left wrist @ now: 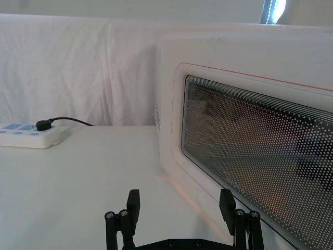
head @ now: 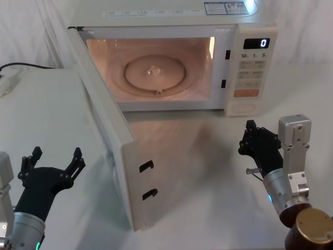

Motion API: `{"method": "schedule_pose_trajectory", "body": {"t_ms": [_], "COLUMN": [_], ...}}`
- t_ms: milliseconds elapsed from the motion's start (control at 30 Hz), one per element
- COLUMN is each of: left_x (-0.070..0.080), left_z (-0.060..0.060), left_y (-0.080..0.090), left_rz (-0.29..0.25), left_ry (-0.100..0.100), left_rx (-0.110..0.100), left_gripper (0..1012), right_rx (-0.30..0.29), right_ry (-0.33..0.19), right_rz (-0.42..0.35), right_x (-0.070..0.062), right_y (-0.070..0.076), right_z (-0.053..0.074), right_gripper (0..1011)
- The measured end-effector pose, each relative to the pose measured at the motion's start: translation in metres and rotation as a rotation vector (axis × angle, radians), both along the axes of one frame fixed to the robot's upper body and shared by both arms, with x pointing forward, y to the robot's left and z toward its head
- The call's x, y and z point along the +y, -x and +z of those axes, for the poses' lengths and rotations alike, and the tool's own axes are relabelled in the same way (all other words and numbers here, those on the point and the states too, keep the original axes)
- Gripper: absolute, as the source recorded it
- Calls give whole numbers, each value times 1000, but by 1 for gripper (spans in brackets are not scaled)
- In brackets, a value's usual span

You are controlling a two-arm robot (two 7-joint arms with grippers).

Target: Press the button to open the microwave door with one hand; close the microwave door with the other hand.

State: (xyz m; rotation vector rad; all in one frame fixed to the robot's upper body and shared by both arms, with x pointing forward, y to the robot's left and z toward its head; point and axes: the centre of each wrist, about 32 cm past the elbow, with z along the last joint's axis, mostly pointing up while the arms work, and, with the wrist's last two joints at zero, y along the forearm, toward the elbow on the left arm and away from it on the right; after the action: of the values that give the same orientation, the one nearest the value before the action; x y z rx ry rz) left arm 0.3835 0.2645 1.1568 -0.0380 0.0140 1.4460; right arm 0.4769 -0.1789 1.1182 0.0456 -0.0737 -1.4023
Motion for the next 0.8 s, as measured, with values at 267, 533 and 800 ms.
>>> {"method": "schedule_pose_trajectory", "body": {"t_ms": [267,533,800], "left_x": [0,0,0], "left_z": [0,0,0], "left_y": [0,0,0], "left_rz": [0,0,0], "left_ry": [0,0,0], "left_rx": [0,0,0], "left_gripper": [1001,1001,1001], "right_rx": [0,1,2], "right_ry": [0,0,0], "right_rz": [0,0,0], "right_x": [0,0,0], "right_y": [0,0,0], "right_z": [0,0,0], "right_gripper": [0,0,0]}}
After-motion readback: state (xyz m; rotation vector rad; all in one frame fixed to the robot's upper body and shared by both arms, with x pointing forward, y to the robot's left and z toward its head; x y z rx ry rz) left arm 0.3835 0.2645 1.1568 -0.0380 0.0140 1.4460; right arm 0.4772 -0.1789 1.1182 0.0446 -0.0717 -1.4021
